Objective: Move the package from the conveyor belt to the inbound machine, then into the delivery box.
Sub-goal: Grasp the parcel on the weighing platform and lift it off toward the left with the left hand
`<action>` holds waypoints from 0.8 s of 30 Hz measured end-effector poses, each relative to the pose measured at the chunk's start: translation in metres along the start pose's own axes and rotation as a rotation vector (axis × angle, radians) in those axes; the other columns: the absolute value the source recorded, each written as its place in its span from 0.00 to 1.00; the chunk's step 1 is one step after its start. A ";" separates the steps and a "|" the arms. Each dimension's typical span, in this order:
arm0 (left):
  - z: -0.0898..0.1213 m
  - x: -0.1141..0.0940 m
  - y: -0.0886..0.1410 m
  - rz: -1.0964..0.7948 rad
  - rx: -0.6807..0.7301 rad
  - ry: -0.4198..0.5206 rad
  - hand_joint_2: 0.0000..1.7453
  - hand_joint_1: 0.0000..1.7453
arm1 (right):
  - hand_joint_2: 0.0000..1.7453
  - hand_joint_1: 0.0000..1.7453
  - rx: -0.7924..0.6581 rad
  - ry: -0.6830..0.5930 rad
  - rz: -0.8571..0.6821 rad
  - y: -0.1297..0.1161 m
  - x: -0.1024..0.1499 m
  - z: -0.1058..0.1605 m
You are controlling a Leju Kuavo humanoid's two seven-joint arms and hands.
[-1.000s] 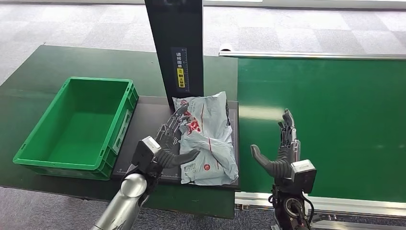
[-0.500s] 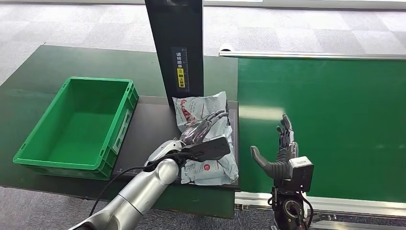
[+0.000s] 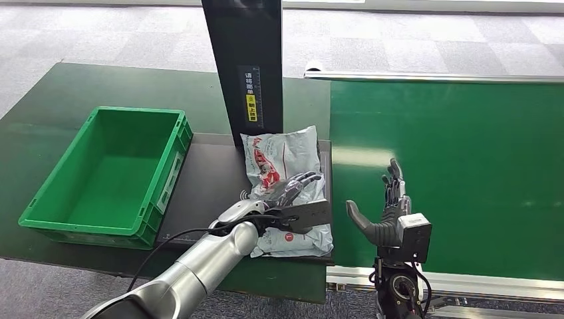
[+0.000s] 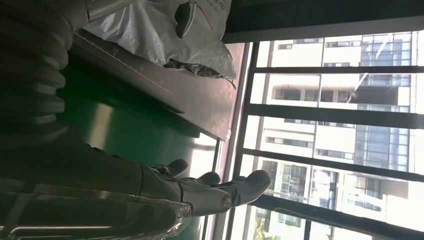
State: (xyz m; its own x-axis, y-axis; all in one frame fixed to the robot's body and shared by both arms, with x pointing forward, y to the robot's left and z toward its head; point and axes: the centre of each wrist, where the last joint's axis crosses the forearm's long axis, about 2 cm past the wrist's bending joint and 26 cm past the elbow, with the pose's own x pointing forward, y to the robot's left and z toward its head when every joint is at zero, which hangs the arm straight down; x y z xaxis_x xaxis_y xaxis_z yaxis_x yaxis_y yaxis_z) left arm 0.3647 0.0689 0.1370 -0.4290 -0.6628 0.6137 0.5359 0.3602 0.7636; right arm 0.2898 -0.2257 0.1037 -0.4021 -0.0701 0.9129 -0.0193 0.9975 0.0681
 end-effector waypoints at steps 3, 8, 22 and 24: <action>0.000 -0.001 -0.002 -0.018 -0.032 0.018 1.00 1.00 | 1.00 0.00 -0.002 0.006 0.003 0.000 0.000 0.000; 0.000 -0.002 -0.003 -0.044 -0.035 0.023 1.00 1.00 | 1.00 0.00 -0.005 0.012 0.003 0.000 0.000 0.000; 0.010 0.001 -0.003 -0.114 0.267 -0.130 1.00 1.00 | 1.00 0.00 0.012 0.024 -0.018 0.000 0.000 -0.001; 0.013 0.003 -0.001 -0.128 0.348 -0.165 1.00 1.00 | 1.00 0.00 0.009 0.024 -0.019 -0.001 0.000 -0.001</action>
State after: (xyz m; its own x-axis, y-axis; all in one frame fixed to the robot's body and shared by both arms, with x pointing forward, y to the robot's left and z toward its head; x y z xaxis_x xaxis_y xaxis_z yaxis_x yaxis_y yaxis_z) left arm 0.3538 0.0749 0.1412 -0.6024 -0.6127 0.5115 0.2048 0.5008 0.8410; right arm 0.2905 -0.2266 0.1042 -0.3796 -0.0893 0.9208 -0.0348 0.9960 0.0823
